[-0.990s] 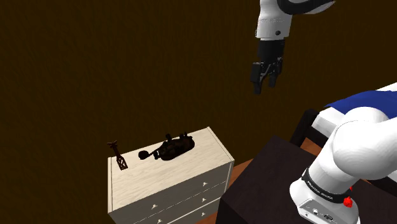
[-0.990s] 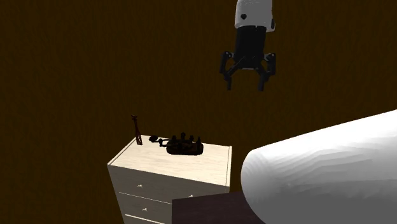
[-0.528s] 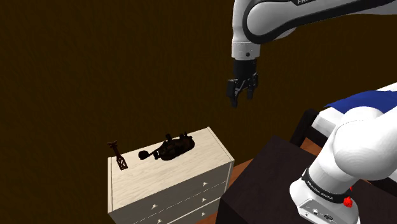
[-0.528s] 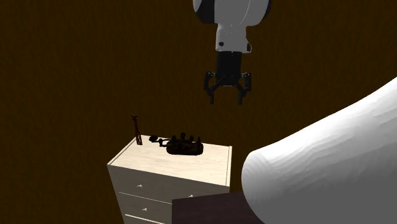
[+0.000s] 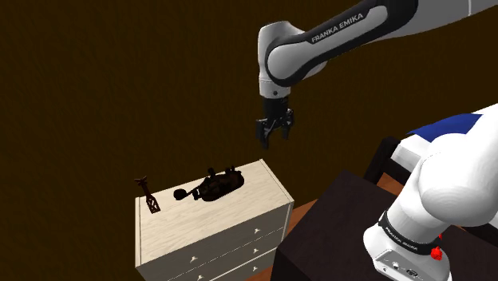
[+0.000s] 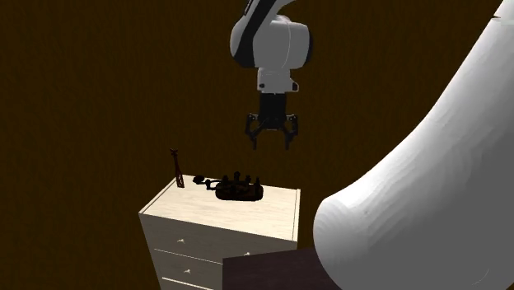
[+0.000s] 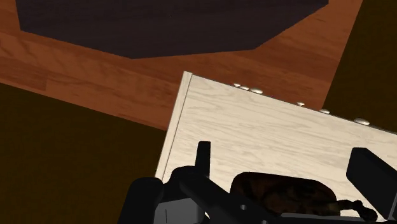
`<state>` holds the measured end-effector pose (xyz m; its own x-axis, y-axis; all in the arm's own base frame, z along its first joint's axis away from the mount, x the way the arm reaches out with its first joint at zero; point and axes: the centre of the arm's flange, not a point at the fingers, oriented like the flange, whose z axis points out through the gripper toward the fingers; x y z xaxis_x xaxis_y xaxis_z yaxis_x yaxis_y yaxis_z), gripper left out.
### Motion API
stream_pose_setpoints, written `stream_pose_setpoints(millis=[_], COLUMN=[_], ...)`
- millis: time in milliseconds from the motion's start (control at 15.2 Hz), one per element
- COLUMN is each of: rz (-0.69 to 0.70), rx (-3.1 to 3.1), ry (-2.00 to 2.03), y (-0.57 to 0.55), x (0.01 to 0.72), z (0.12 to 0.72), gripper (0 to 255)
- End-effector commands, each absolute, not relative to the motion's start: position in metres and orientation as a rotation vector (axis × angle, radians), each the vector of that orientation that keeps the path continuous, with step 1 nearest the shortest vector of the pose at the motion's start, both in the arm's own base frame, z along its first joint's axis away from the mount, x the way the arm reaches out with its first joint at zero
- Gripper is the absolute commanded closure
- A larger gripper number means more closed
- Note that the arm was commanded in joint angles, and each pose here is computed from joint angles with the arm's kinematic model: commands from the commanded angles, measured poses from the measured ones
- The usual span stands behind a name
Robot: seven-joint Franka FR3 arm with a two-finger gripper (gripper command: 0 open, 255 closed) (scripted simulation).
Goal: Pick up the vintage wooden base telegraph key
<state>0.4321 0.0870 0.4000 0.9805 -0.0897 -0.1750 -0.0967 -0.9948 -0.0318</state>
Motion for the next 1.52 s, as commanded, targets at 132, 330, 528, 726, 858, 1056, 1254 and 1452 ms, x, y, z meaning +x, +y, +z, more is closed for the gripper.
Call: stream_pose_setpoints(millis=[132,330,528,726,858,1056,1254,1452], rz=[0.272,0.275,0.278,0.281,0.283,0.285,0.288,0.289], rx=[-3.088,-3.09,-3.092,-3.094,-3.095,-3.097,-3.098,-3.099], ry=[0.146,0.147,0.147,0.148,0.148,0.149,0.149,0.149], y=[0.108,0.124,0.14,0.156,0.166,0.182,0.198,0.204], x=[0.463,0.488,0.513,0.537,0.553,0.578,0.602,0.611], z=[0.364,0.337,0.31,0.283,0.265,0.238,0.21,0.195], gripper=[0,0,0,0,0,0,0,0])
